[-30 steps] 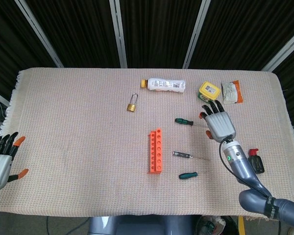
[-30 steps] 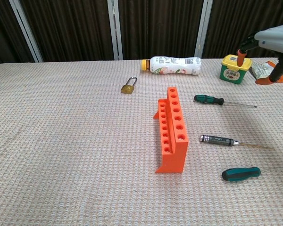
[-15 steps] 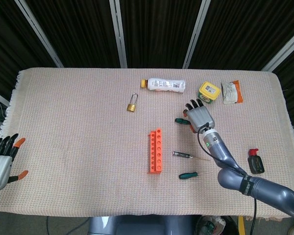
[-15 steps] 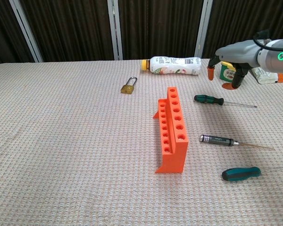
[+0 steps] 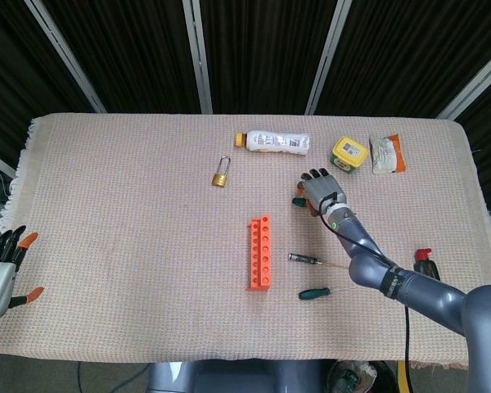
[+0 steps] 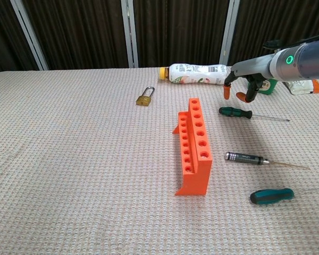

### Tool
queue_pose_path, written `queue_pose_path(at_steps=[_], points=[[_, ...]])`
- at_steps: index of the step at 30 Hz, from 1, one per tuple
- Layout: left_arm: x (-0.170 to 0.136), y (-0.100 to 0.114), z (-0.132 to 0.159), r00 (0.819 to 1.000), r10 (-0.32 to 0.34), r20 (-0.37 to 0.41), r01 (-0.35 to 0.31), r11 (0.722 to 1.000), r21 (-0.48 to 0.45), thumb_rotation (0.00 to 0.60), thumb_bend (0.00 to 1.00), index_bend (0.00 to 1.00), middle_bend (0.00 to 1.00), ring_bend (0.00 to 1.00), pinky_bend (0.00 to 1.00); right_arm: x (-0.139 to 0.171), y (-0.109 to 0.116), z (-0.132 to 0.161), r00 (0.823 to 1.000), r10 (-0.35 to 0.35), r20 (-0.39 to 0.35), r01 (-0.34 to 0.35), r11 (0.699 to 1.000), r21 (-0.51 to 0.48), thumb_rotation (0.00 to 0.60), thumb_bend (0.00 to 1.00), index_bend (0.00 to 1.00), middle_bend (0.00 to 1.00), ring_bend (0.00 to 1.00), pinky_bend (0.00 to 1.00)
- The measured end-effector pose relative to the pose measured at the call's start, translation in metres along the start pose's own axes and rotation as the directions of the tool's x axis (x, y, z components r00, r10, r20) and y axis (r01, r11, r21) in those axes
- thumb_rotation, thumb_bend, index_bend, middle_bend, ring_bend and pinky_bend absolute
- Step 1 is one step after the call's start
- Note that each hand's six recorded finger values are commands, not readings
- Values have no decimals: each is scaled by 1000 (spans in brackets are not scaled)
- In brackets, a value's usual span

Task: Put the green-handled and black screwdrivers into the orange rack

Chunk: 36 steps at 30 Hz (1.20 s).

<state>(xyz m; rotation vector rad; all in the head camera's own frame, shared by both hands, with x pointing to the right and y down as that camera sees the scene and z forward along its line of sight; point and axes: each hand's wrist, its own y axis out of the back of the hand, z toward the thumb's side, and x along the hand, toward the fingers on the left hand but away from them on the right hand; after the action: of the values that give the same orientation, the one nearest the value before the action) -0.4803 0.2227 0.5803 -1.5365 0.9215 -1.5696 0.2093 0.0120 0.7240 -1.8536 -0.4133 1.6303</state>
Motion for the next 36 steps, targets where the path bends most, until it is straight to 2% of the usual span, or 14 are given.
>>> queue_pose_path(at_steps=[9,18,26,34,36], points=[[-2,0,0,1000,-4,-11,4,1000,0,600,90,117,0,0,0,-17,-2,-12,999,15,47,-16,1000,26,600,659,308,92,0,0],[-3,1,0,1000,-12,-10,12,1000,-2,600,89,116,0,0,0,-29,-16,-16,996,47,70,-50,998,47,600,662,308,92,0,0],[-2,-2,0,1000,-25,-15,25,1000,-6,600,88,116,0,0,0,-29,-26,-6,996,87,37,-89,994,68,600,662,329,92,0,0],[0,-2,0,1000,-21,-13,21,1000,-8,600,88,116,0,0,0,-12,-30,6,990,139,-21,-137,989,60,600,661,337,92,0,0],[0,-2,0,1000,-20,-12,20,1000,-9,600,88,116,0,0,0,-8,-30,7,989,144,-29,-142,988,66,600,620,338,92,0,0]])
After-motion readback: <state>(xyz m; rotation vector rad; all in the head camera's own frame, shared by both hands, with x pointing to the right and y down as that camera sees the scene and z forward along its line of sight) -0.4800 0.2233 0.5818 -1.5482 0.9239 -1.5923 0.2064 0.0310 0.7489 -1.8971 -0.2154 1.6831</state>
